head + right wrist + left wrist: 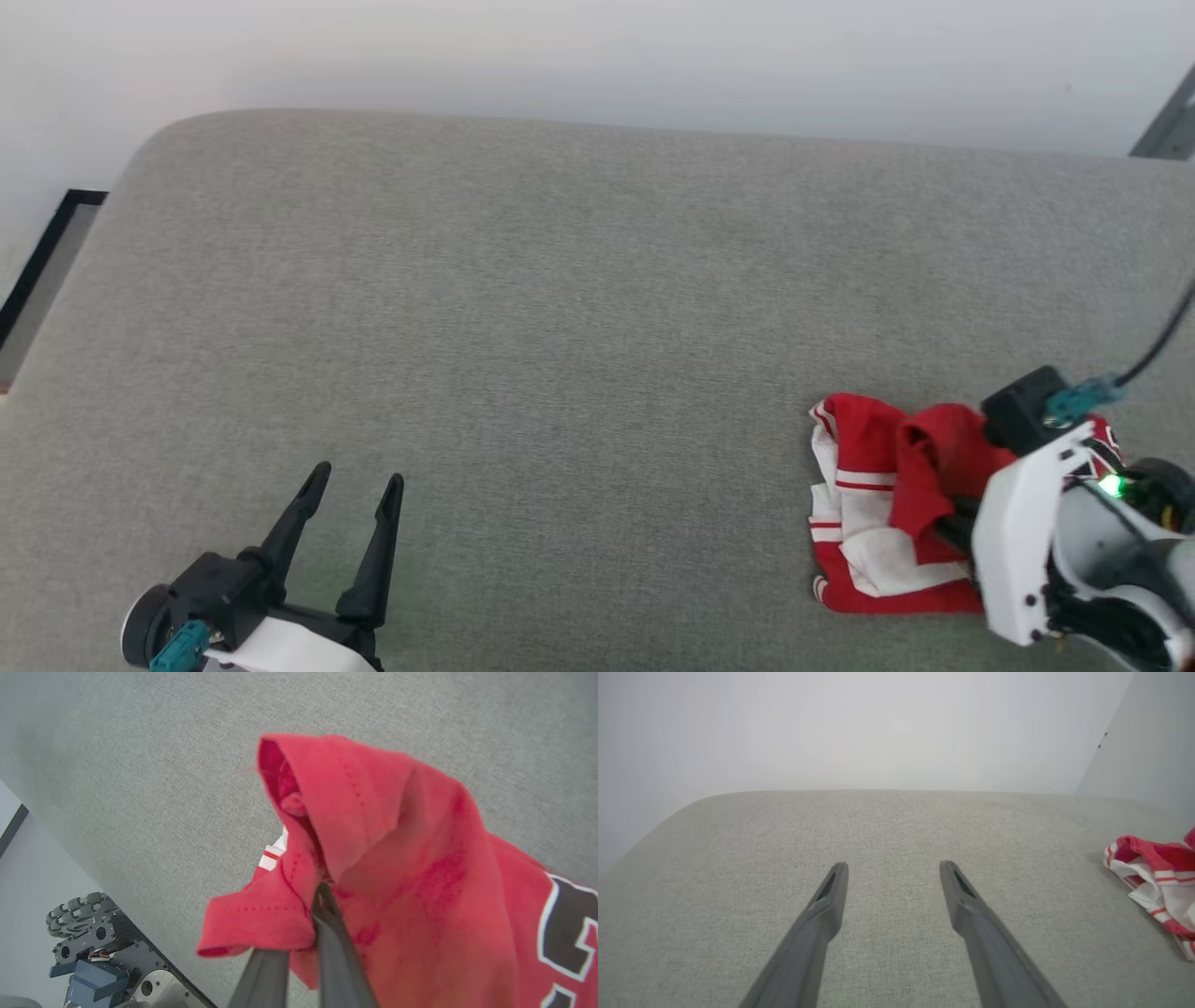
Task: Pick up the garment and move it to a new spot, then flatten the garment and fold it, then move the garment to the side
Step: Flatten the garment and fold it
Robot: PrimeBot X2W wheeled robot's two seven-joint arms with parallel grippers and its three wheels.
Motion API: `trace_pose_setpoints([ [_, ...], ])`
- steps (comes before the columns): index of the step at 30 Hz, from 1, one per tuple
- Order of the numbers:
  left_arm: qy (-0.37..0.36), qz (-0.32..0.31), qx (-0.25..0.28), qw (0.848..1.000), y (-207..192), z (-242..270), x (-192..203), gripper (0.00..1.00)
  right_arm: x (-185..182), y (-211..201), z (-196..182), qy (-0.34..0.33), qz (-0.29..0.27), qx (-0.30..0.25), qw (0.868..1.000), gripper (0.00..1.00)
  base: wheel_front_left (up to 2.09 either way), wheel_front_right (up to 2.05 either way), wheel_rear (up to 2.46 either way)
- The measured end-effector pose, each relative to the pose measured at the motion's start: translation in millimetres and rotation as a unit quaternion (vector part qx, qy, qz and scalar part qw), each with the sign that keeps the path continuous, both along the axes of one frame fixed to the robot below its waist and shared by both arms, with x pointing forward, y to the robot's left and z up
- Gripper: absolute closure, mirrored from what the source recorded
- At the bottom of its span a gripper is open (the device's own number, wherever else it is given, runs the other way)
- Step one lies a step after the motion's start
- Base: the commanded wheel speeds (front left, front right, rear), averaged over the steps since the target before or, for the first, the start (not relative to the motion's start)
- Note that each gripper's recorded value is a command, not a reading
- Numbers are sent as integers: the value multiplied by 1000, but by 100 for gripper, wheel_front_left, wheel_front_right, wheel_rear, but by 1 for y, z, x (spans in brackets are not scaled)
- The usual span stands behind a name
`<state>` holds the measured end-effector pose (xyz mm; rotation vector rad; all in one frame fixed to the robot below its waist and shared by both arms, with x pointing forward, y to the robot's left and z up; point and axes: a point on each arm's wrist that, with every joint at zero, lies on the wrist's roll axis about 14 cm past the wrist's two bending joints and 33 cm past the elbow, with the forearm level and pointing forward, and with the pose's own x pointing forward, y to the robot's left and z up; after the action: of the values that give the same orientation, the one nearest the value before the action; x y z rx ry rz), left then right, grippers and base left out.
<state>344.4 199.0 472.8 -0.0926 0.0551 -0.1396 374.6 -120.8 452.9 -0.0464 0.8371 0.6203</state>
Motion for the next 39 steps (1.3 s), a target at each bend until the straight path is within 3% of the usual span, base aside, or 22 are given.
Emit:
trace_pose_setpoints([
  [13, 0, 26, -21, 999, 9, 0, -6, 0, 0, 20, -38, 36, 17, -8, 999, 100, 0, 0, 0],
  [14, -1, 28, -22, 999, 10, 1, -6, 0, 0, 21, -38, 34, 17, -5, 999, 93, 0, 0, 0],
  [15, -2, 29, -23, 999, 11, 2, -6, 0, 0, 22, -37, 31, 16, -3, 999, 58, 0, 0, 0],
  [16, -5, 31, -25, 999, 12, 3, -6, 0, 1, 22, -35, 26, 17, -2, 1000, 17, 0, 0, 0],
  [17, -9, 31, -26, 999, 12, 6, -6, 0, 2, 23, -32, 20, 16, 3, 1000, 0, 0, 0, 0],
  [27, -16, 18, -33, 999, 4, 10, -9, 0, 8, 2, 0, -25, -19, 27, 999, 0, 0, 0, 0],
  [31, -24, 6, -38, 999, -4, 15, -10, 0, 14, -21, 14, -55, -59, 35, 996, 0, 0, 0, 0],
  [35, -23, 0, -50, 998, -10, 15, -13, 0, 20, -56, 22, -96, -125, 41, 987, 0, 0, 0, 0],
  [39, -22, -7, -53, 998, -14, 14, -11, 0, 30, -87, 36, -173, -188, 53, 965, 0, 0, 0, 0],
])
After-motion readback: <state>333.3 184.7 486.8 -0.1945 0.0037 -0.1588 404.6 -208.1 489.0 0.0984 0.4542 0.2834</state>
